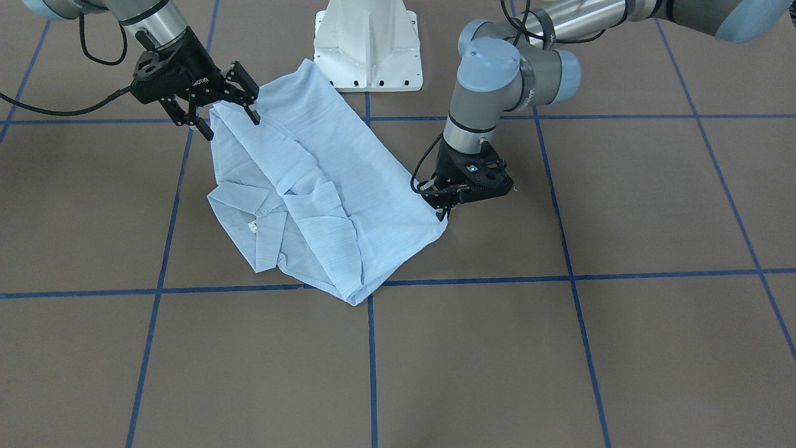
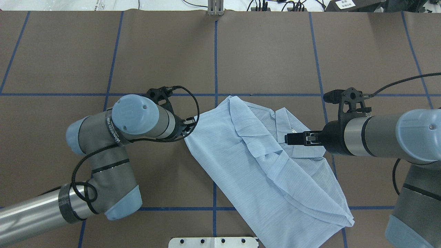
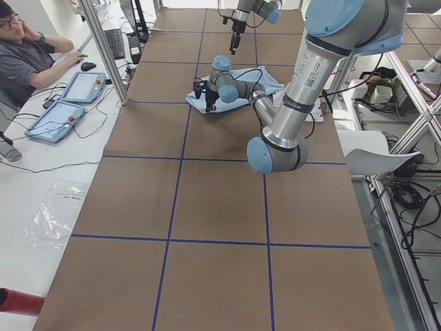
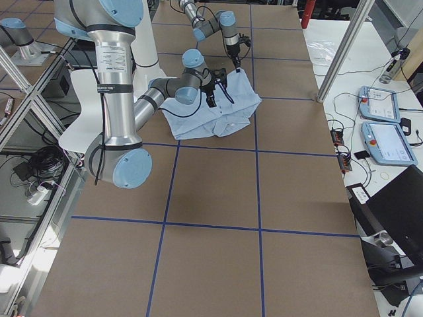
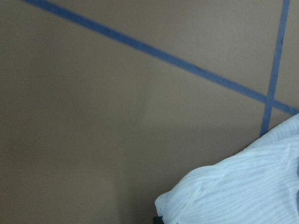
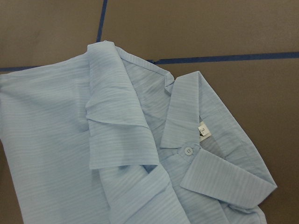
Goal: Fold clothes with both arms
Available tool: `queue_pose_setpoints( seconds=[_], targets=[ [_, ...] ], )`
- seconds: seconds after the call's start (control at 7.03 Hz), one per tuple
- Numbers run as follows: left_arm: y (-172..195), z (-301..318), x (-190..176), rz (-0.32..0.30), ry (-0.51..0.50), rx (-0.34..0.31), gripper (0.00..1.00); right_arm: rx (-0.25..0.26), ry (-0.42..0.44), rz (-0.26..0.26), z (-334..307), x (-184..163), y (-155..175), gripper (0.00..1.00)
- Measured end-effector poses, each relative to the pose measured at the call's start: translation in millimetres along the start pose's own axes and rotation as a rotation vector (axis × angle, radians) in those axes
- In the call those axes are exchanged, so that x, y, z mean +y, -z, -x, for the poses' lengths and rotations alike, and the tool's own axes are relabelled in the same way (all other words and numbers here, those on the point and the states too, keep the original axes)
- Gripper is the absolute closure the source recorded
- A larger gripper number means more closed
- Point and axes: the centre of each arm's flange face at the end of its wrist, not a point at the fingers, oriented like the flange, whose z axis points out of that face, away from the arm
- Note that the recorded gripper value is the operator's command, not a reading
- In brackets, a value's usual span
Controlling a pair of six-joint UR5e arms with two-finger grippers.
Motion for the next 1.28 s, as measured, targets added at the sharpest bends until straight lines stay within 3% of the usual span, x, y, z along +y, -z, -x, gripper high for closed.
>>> queue_pose_setpoints(
  seconds=[0.28, 0.71, 0.85, 1.0, 1.14, 1.28],
  targets=[
    [-45, -28, -74, -0.09, -0.017, 0.004, 1.0, -0.008, -0.002, -0.008, 8, -5, -6, 0.0],
    [-85, -48, -144, -0.223, -0.012, 0.103, 1.0, -0.005, -0.003, -0.01, 9, -6, -10, 0.0],
    [-92, -46, -154, -0.252, -0.01, 0.12, 0.83, -0.002, -0.004, -0.008, 8, -6, -12, 0.0],
    [-94, -45, -160, -0.268, -0.009, 0.132, 0.28, 0.002, -0.005, -0.005, 8, -5, -15, 0.0],
    [-93, -43, -165, -0.278, -0.006, 0.138, 0.0, 0.005, -0.005, -0.004, 11, -7, -21, 0.0],
    [-88, -40, -174, -0.289, 0.0, 0.142, 0.0, 0.005, -0.003, -0.003, 19, -12, -32, 0.0]
  ],
)
